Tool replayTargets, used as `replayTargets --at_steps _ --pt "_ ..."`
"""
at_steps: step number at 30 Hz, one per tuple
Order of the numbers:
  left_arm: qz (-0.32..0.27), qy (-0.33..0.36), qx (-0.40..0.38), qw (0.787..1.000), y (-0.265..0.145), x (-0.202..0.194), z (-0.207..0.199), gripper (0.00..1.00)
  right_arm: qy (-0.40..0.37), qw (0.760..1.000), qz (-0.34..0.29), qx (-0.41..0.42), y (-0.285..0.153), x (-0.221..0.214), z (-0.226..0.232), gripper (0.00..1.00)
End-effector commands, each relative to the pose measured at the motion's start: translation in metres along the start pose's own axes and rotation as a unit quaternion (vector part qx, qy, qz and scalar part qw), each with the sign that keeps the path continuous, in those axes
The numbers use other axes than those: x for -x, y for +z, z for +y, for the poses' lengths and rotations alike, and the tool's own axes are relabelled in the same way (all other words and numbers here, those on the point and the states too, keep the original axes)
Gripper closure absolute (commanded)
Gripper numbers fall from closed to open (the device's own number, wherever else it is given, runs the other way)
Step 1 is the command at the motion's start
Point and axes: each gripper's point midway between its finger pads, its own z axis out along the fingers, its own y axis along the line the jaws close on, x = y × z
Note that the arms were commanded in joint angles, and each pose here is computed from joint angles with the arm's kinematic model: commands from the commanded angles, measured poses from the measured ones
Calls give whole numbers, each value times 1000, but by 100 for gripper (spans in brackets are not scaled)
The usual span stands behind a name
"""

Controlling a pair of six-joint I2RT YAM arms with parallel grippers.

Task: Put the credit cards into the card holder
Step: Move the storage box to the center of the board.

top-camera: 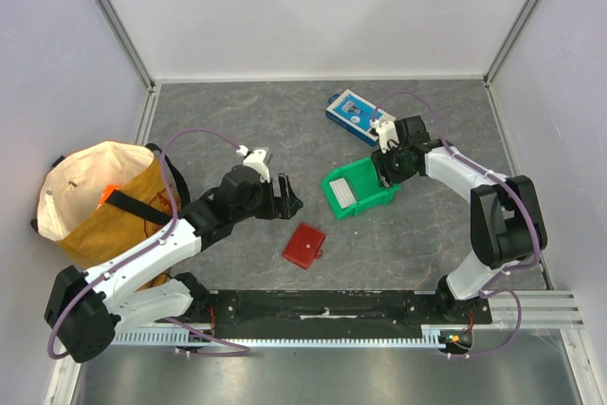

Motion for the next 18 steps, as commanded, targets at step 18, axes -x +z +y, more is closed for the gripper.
replayTargets --at_steps 18 --pt "27 -25 32 999 18 -27 24 12 128 961 -241 40 -128 88 62 34"
